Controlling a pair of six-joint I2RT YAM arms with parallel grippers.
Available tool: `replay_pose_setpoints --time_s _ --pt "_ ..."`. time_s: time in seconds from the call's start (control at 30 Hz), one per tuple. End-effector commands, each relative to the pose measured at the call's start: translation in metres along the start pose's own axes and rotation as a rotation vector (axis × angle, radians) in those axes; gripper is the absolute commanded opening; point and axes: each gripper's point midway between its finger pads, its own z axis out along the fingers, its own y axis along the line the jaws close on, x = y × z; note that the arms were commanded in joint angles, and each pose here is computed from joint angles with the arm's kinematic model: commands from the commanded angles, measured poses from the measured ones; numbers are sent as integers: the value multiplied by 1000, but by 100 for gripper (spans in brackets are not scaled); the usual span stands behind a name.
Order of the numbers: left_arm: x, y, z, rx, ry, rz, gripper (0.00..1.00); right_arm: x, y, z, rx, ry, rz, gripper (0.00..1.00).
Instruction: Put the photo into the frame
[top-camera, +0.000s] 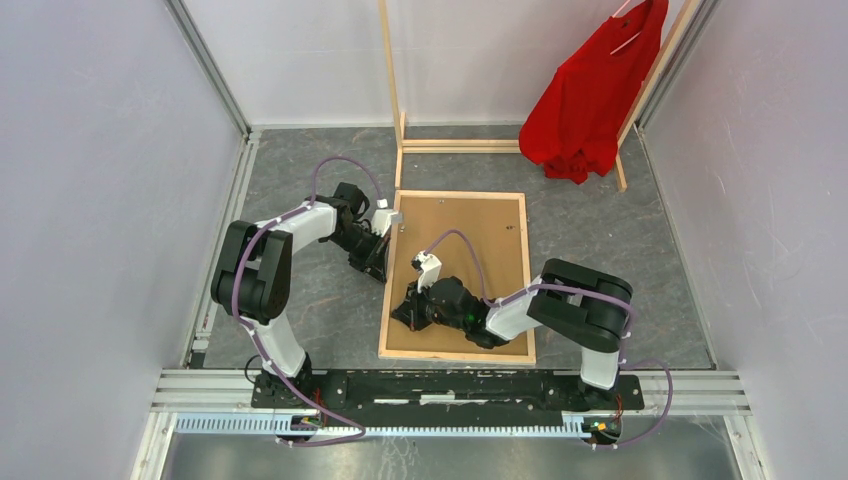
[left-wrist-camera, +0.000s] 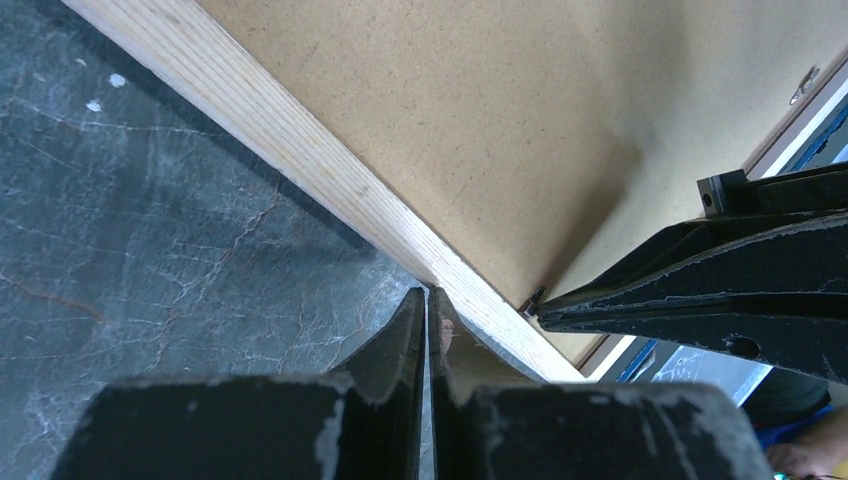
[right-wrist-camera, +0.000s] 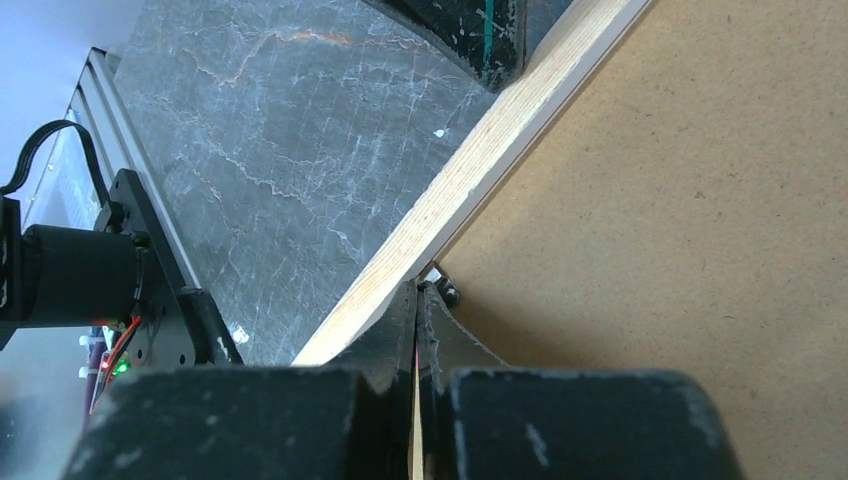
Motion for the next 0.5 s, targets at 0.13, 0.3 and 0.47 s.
replay_pose_setpoints --time_s 0.13,0.3,0.47 --pt "-31 0 -22 -46 -73 66 14 -63 4 -32 -59 -182 24 0" --pt "-63 8 -29 -56 -131 39 28 -112 -48 -43 62 -253 32 0" --pt "-85 26 -29 -102 -181 13 37 -146 -90 -20 164 -213 4 0"
